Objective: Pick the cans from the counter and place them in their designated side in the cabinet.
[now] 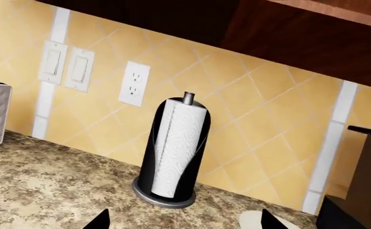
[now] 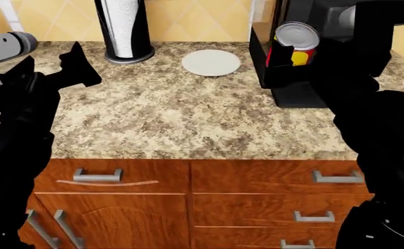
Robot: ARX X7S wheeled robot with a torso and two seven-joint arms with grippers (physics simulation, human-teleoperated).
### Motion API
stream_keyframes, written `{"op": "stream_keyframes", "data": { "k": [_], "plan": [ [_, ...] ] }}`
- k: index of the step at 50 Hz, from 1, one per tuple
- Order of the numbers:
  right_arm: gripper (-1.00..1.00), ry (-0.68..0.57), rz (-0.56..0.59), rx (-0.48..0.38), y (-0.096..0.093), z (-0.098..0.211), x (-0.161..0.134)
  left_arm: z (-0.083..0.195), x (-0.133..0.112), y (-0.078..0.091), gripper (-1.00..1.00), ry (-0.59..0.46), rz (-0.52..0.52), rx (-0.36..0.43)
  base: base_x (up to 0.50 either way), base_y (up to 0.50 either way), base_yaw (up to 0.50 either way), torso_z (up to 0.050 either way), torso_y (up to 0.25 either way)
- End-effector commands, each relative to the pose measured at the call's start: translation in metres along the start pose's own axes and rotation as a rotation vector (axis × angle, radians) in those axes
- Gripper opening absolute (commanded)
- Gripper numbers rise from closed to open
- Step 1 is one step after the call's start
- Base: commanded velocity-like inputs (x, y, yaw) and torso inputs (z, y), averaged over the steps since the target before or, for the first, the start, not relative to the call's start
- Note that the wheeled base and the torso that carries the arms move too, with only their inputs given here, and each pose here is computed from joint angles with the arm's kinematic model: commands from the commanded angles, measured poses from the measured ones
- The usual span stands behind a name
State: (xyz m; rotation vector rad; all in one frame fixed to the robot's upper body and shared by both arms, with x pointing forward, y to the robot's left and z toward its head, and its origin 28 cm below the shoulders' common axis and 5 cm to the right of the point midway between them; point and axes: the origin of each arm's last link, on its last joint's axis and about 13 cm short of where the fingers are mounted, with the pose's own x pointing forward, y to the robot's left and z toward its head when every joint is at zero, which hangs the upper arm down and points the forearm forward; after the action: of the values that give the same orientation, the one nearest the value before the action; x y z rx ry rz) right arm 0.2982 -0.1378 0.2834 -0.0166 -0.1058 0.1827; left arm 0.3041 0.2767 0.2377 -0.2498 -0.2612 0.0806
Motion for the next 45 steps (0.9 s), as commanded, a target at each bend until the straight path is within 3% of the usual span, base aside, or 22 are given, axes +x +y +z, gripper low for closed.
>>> {"op": "stream_keyframes", "data": {
  "k": [1, 41, 45],
  "plan": [
    [-1.00, -0.034, -0.035, -0.012, -0.008, 0.010, 0.000, -0.003, 0.013, -0.004, 1.00, -0.001, -0.017, 0.038, -0.02, -0.50, 0.00, 0.000, 0.000],
    [-1.00, -0.066, -0.078, -0.028, -0.017, 0.024, 0.014, -0.008, 0.030, 0.005, 1.00, 0.002, 0.021, 0.088, 0.00, -0.50, 0.00, 0.000, 0.001],
    [-1.00, -0.073, -0.078, -0.036, -0.017, 0.027, 0.014, -0.008, 0.032, 0.005, 1.00, 0.002, 0.044, 0.103, 0.00, -0.02, 0.00, 0.000, 0.000]
  ]
}}
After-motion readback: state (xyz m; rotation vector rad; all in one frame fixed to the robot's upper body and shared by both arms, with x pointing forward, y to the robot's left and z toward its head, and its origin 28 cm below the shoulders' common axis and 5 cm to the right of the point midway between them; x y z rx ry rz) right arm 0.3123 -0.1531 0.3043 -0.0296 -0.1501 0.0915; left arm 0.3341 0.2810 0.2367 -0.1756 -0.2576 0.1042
